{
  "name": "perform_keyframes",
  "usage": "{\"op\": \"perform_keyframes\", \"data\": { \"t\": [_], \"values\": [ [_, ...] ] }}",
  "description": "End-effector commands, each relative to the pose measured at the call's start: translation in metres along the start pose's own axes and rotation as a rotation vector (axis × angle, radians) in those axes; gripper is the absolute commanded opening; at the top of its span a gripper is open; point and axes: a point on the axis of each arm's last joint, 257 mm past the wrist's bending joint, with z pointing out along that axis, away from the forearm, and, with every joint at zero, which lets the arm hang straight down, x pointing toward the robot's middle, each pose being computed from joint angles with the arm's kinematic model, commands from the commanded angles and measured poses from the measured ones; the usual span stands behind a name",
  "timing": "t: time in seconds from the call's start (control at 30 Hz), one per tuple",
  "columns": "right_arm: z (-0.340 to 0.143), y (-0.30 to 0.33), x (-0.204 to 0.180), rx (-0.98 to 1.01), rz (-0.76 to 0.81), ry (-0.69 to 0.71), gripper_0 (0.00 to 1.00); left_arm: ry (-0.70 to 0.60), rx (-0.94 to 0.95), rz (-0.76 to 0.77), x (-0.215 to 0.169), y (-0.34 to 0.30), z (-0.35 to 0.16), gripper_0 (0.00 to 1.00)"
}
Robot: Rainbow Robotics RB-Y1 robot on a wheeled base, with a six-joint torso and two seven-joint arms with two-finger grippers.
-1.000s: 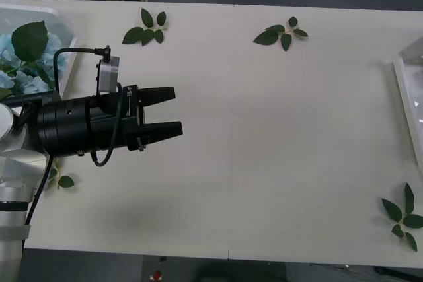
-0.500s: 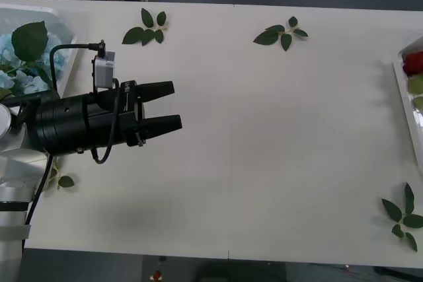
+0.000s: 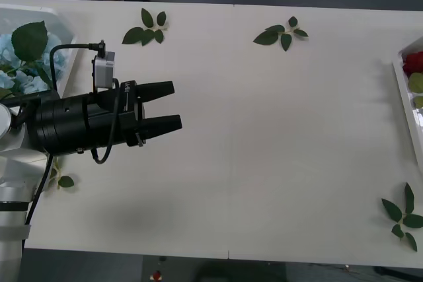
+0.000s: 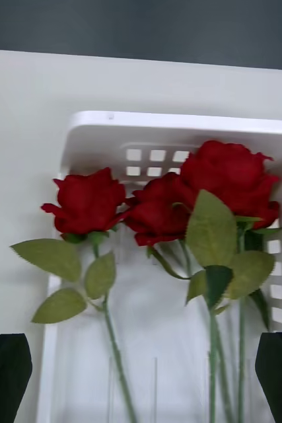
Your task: Put the red flowers into the right box and the blue flowers into the left box
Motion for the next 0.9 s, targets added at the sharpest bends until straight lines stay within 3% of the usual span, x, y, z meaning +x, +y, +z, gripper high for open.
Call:
{"op": "perform_keyframes", "data": {
  "t": [0.03, 0.43, 0.6, 0.9],
  "values": [
    [-0.020, 0.014, -0.030, -0.064, -0.148, -0.046, 1.00, -0.016, 0.037, 0.027, -0.016, -0.012, 0.012, 1.00],
    [-0.021, 0.139, -0.022, -0.395, -0.469, -0.056, 1.00, -0.016, 0.037, 0.027, -0.016, -0.012, 0.012, 1.00],
    [-0.023, 0.216, 0.003, -0.566, -0.710, -0.044, 1.00, -0.016, 0.037, 0.027, -0.016, -0.012, 0.012, 1.00],
    [-0.040, 0.306, 0.029, -0.778, -0.899, -0.101, 1.00, -0.016, 0.037, 0.027, -0.016, -0.012, 0.012, 1.00]
  ]
}}
